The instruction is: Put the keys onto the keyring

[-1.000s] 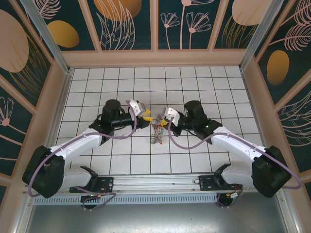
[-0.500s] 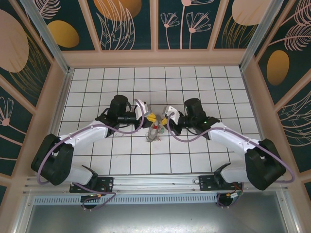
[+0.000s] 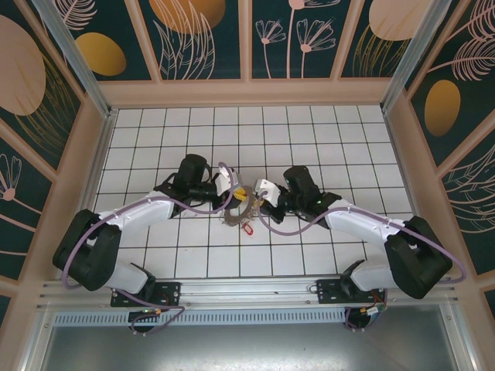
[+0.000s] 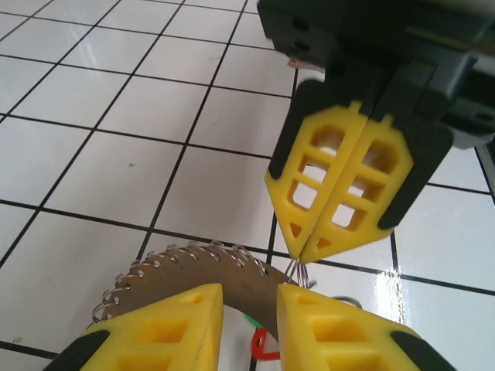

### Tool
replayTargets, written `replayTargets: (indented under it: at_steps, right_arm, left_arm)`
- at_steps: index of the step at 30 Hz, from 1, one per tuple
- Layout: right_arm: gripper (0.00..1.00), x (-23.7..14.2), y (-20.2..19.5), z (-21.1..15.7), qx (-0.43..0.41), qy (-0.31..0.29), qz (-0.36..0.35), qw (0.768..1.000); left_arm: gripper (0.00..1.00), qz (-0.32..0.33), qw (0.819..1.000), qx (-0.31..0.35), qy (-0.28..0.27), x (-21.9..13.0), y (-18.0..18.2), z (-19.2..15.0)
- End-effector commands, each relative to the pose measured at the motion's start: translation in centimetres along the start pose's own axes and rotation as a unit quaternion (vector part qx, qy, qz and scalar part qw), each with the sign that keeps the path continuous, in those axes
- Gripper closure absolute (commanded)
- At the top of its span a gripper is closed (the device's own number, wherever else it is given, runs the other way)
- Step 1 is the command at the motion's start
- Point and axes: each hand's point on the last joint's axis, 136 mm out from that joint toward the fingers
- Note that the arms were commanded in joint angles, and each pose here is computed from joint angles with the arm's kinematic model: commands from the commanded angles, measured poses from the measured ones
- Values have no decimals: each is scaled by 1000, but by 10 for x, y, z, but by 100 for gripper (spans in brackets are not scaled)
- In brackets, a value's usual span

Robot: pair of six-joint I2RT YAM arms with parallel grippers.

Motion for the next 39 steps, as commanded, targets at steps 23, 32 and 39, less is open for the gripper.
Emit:
replayTargets:
  at_steps: [23, 32, 39]
  right_arm:
    - [100, -12, -20, 41, 12, -75, -42, 996]
    - [100, -12, -19, 41, 12, -79, -41, 996]
    - [100, -12, -20, 42, 13, -81, -43, 996]
  left_arm:
    - [59, -71, 997, -10, -15, -3, -26, 6]
    - [54, -40, 999, -15, -19, 1, -14, 9]
    - [56, -59, 998, -5, -18, 8, -20, 11]
Point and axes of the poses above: each hand's point on the last joint's axis, 136 mm out from that joint toward the fingers, its own x axis out along the fingers, its own y axis along the line the jaws close on, z = x × y, and after that the axes turned 9 degrees about -x, right-handed
